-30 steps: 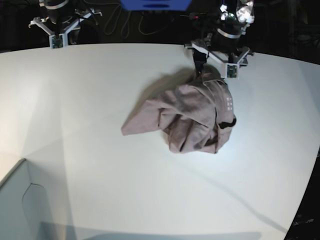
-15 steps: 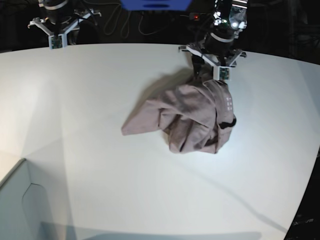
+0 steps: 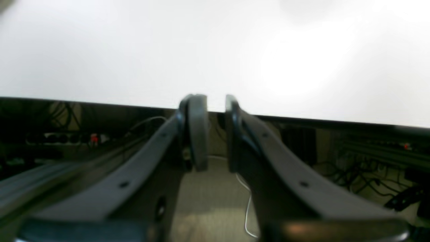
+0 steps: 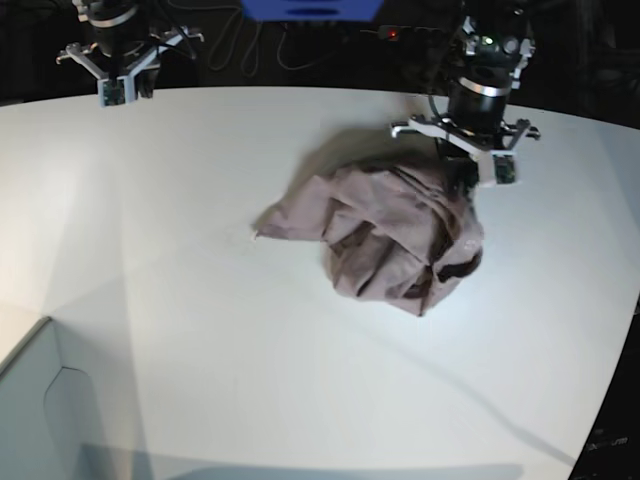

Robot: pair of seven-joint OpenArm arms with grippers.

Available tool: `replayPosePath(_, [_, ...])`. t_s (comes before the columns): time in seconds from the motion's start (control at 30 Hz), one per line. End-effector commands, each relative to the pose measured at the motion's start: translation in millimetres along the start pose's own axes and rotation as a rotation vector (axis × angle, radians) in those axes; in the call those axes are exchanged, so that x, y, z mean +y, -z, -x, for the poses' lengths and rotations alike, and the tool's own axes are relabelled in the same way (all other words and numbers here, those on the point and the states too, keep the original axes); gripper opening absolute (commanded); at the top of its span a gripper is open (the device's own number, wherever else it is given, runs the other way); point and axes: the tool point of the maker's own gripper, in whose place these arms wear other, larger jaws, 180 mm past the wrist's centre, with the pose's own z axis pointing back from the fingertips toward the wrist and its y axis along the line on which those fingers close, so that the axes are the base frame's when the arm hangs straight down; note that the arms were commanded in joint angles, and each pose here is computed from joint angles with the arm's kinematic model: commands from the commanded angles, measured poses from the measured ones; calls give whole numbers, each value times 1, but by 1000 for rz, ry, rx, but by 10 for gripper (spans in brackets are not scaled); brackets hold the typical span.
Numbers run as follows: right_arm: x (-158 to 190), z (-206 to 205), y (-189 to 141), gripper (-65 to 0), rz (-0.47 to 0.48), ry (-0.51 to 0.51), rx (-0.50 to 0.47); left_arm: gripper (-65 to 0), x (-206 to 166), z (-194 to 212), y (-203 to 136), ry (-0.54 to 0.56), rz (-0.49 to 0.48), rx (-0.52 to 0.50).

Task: Layout the t-shirt on the table in an organized manner, then fold the t-shirt properly
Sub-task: 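Lift the shirt with the left gripper and shake it out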

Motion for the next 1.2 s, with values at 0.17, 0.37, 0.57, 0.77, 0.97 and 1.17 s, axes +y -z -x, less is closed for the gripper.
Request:
replayPosePath(0.17, [-3, -4, 2, -548, 5, -8, -16, -650, 7, -90, 6, 18, -22, -254])
replayPosePath(0.37, [-4, -10, 4, -548, 11, -5, -33, -650, -6, -166, 28, 11, 13, -455])
replayPosePath(0.57, [-4, -13, 6, -547, 12, -3, -40, -650, -60, -250, 32, 18, 159, -669])
replayPosePath(0.77, [-4, -13, 6, -548, 12, -1, -41, -650, -96, -303, 20, 49, 258, -810])
replayPosePath(0.97, [-4, -15, 6, -548, 14, 1, -46, -650, -89, -335, 11, 62, 241, -899])
replayPosePath(1.17, [-1, -21, 9, -549, 15, 24, -62, -650, -74, -339, 14, 103, 206, -903])
